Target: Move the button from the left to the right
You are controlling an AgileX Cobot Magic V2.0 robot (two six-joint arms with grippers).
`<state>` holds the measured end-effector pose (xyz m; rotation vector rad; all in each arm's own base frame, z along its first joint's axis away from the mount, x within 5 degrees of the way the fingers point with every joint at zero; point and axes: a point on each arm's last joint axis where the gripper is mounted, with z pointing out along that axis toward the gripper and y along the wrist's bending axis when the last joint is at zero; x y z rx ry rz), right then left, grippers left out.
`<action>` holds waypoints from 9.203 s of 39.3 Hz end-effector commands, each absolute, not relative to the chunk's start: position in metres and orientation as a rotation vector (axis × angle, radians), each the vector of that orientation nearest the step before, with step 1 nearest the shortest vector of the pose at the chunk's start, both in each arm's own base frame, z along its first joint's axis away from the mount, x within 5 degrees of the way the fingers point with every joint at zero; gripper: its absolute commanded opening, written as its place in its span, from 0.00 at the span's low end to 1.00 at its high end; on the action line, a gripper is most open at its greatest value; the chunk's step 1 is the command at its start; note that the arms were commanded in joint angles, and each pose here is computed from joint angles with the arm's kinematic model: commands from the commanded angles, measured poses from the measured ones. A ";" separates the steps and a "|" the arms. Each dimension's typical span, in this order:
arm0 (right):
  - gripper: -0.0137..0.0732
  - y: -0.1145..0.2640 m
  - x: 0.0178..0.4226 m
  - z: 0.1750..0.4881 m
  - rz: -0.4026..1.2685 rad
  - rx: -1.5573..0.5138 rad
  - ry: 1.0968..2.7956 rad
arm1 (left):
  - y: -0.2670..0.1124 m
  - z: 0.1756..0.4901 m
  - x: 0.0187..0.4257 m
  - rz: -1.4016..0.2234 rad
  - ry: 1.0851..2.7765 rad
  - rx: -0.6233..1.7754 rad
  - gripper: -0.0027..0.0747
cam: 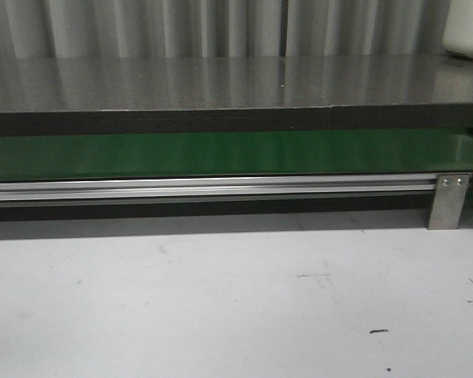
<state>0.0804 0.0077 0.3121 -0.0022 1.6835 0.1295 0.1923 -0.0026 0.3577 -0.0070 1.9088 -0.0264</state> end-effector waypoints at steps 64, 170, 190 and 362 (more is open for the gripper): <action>0.90 0.006 0.081 0.330 0.099 -0.002 1.583 | 0.243 0.206 0.358 0.261 2.754 -0.500 0.74; 0.90 0.006 0.081 0.330 0.099 -0.002 1.583 | 0.050 0.320 0.417 -0.061 2.794 0.034 0.74; 0.90 0.006 0.081 0.330 0.099 -0.002 1.583 | 0.015 0.375 0.378 -0.044 2.671 0.146 0.01; 0.90 0.006 0.103 0.332 0.098 0.001 1.658 | -0.007 0.290 0.029 -0.085 1.463 0.147 0.01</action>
